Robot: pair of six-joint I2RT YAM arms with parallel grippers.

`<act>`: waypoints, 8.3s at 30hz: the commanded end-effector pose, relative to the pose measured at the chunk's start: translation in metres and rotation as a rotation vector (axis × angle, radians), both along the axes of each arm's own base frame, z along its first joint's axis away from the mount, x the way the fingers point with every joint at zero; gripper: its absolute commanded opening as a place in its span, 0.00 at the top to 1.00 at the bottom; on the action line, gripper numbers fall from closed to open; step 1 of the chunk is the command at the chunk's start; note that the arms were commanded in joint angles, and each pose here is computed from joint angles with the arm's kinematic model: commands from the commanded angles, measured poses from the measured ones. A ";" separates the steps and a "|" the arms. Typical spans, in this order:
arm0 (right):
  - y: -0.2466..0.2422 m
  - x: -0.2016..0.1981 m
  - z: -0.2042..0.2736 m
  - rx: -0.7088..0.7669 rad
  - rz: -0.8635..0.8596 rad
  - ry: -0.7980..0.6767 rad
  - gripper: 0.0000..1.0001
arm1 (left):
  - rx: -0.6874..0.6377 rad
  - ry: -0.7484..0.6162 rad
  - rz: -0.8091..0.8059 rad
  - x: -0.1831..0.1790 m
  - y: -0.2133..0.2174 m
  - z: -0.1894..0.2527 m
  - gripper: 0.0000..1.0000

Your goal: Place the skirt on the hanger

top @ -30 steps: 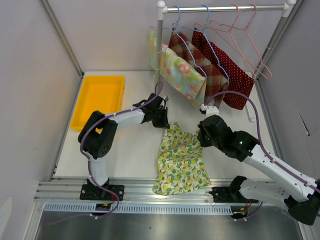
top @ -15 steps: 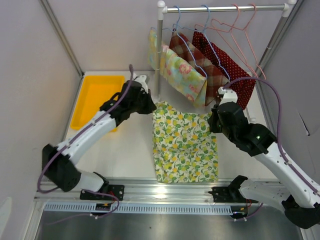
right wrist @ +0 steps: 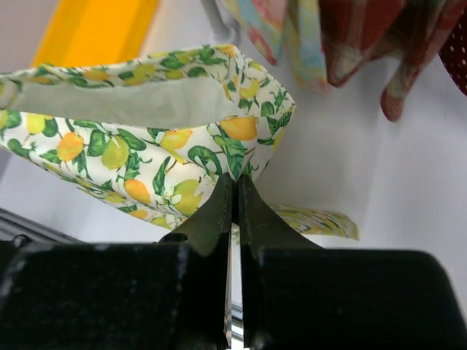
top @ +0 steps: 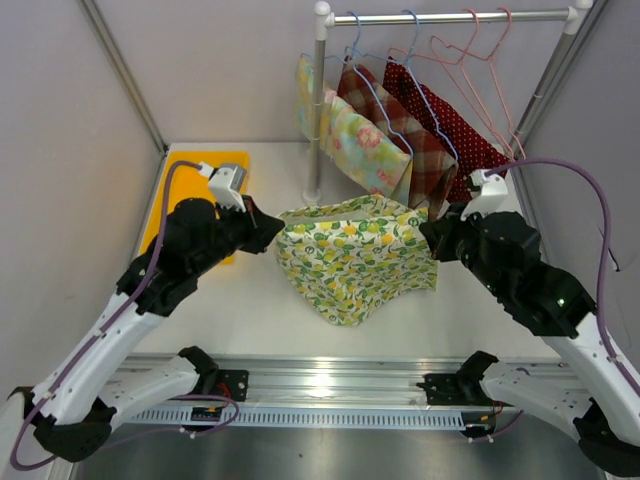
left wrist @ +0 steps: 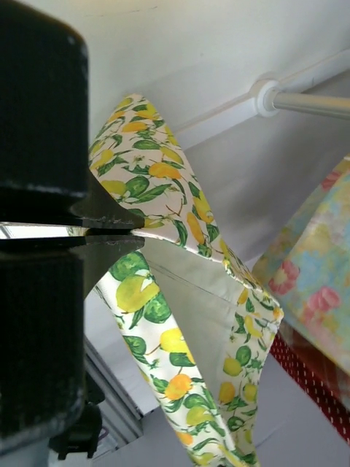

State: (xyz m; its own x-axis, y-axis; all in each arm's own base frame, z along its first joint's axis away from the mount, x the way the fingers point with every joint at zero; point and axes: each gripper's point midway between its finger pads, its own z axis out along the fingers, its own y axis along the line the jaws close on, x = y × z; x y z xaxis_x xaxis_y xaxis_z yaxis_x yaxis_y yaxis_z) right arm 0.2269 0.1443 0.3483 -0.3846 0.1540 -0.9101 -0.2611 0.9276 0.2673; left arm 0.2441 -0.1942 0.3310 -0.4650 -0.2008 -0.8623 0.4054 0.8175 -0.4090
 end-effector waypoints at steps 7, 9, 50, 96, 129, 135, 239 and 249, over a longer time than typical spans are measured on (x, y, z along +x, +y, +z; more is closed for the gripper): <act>-0.035 -0.004 0.045 -0.012 -0.083 -0.164 1.00 | 0.035 -0.122 0.106 -0.012 0.037 0.033 1.00; -0.035 0.006 0.042 -0.049 -0.114 -0.153 1.00 | 0.063 -0.112 0.112 0.000 0.031 0.033 1.00; -0.029 -0.007 -0.188 0.278 -0.135 0.405 0.25 | -0.161 0.209 0.038 -0.031 0.013 -0.166 0.37; 0.002 -0.061 -0.292 -0.014 -0.118 0.602 0.96 | 0.555 0.540 -0.181 -0.052 -0.071 -0.301 0.55; -0.038 0.001 -0.229 -0.001 -0.268 0.480 1.00 | -0.014 0.466 0.044 -0.017 -0.002 -0.212 0.82; -0.019 -0.024 -0.259 -0.006 -0.236 0.524 1.00 | 0.262 0.362 -0.074 -0.033 -0.054 -0.206 0.43; -0.033 0.028 -0.324 0.109 -0.298 0.668 0.37 | 0.324 0.573 0.362 0.086 0.043 -0.294 0.93; -0.061 0.038 -0.314 0.147 -0.379 0.693 0.98 | 0.333 0.536 0.354 0.142 0.051 -0.270 1.00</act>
State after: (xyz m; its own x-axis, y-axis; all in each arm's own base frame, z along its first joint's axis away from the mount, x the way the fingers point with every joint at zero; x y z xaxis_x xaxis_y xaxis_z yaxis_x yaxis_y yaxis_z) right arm 0.2538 0.0937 0.0188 -0.7741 0.4707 -0.4234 0.3258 0.8696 0.3710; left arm 0.3553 -0.1444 0.0333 -0.8341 -0.1944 -0.5162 -0.1281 0.9785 -0.1614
